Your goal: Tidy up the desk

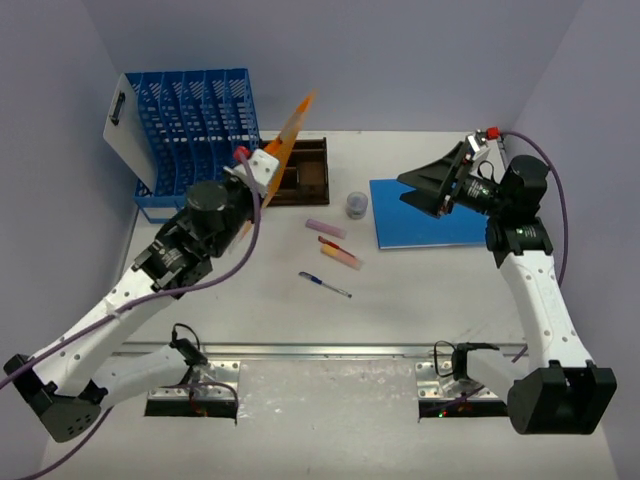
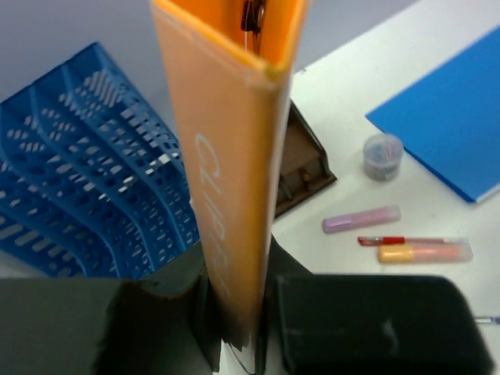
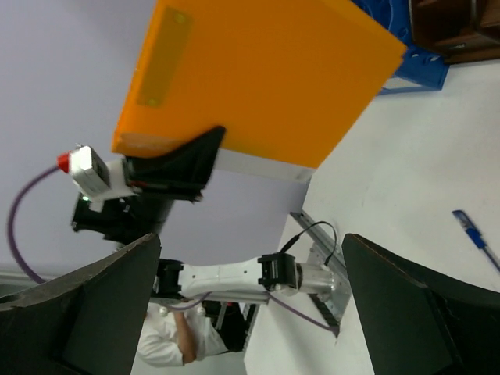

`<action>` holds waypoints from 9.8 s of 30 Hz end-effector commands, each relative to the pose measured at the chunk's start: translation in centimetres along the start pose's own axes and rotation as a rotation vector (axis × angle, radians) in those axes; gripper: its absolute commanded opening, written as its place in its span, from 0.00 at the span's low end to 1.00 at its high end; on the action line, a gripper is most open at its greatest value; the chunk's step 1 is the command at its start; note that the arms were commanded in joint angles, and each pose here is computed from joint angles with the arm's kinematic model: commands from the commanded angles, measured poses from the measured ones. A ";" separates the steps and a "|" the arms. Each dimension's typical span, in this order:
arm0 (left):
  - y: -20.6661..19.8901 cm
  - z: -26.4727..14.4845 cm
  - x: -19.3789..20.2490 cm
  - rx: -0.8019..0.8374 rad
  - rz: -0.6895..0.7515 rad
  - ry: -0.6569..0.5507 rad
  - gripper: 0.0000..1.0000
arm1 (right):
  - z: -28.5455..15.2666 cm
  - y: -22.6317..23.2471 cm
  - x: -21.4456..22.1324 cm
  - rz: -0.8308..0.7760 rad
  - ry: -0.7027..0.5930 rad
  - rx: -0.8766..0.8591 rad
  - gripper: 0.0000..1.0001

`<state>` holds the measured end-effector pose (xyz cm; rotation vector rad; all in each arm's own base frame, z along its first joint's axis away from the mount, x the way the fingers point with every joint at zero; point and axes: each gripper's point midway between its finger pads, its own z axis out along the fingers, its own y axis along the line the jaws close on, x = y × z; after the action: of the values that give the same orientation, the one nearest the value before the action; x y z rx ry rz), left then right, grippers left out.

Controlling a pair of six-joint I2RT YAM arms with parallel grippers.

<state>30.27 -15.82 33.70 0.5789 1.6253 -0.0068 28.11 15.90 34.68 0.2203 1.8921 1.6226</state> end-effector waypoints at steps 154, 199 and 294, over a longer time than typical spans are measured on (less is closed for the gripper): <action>32.5 4.5 6.5 -0.486 -0.199 -0.342 0.00 | 1.9 -8.1 1.4 0.080 0.166 0.002 0.99; 10.3 6.5 -4.9 0.166 -0.030 -0.205 0.80 | -9.4 -22.6 -2.9 -0.775 0.248 0.931 0.92; -30.8 13.3 8.2 0.480 0.663 -0.463 0.88 | -8.5 -30.4 0.9 -1.947 0.795 0.157 0.01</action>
<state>28.68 -42.43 9.39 1.5031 0.9968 -0.1460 30.25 1.93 4.25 -1.8421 1.4545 0.0864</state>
